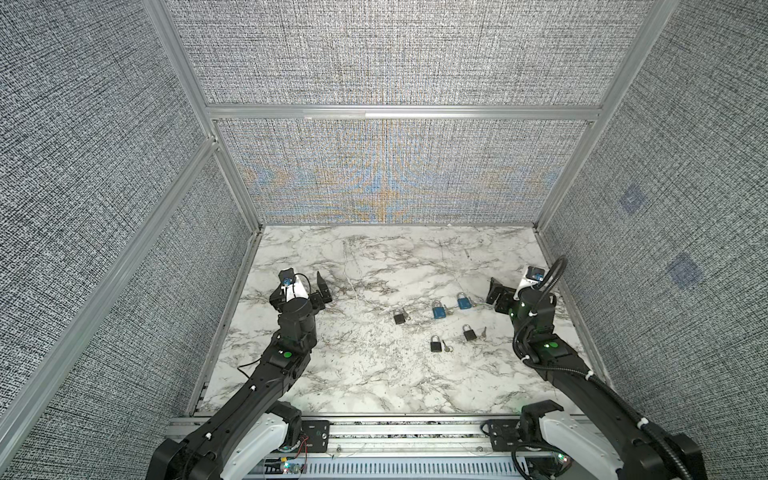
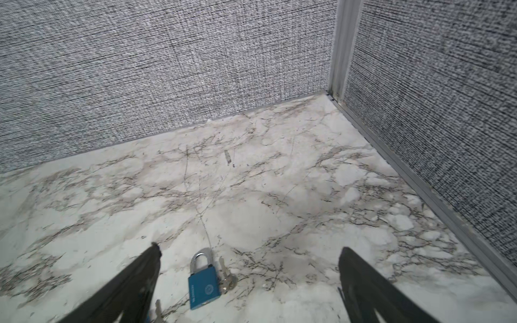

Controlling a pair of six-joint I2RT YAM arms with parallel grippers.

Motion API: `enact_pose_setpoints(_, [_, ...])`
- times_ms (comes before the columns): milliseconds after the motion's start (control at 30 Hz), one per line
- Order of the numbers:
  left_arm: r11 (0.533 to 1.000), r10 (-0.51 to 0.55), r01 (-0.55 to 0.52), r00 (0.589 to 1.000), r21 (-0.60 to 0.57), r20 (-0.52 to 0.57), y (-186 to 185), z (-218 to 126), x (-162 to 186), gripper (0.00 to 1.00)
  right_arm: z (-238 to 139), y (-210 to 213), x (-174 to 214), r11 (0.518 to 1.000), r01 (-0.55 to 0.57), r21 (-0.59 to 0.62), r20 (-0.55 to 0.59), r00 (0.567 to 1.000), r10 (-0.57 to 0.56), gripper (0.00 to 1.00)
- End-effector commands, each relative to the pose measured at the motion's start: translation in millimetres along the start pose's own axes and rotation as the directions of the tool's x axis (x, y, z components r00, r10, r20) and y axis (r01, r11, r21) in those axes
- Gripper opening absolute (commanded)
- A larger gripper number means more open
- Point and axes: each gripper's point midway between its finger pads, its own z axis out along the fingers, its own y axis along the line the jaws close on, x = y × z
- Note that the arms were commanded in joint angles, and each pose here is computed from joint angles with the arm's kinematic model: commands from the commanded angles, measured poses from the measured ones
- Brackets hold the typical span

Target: Lock with the key

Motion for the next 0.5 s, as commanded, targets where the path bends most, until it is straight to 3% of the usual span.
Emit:
enact_pose_setpoints(0, [0.991, 0.066, -0.056, 0.994, -0.118, 0.082, 24.4, 1.8, -10.8, 0.99, 8.0, -14.5, -10.8, 0.998, -0.004, 0.064, 0.053, 0.999, 0.000, 0.99])
enact_pose_setpoints(233, [0.977, 0.164, -0.158, 0.986, -0.144, 0.034, 48.9, 19.4, 23.1, 0.99, 17.1, -48.9, -1.1, 0.979, 0.067, 0.190, 0.108, 0.990, -0.089, 0.99])
enact_pose_setpoints(300, [0.979, 0.146, -0.138, 0.988, -0.148, 0.048, 57.5, 23.4, 32.5, 0.99, 19.2, -54.6, 8.0, 0.977, 0.072, 0.199, 0.109, 0.989, -0.095, 0.99])
enact_pose_setpoints(467, [0.989, 0.151, -0.150, 0.987, -0.013, 0.056, 41.9, 29.2, 50.1, 0.99, 25.2, -53.8, 13.7, 0.974, 0.120, 0.192, 0.118, 0.982, -0.145, 0.99])
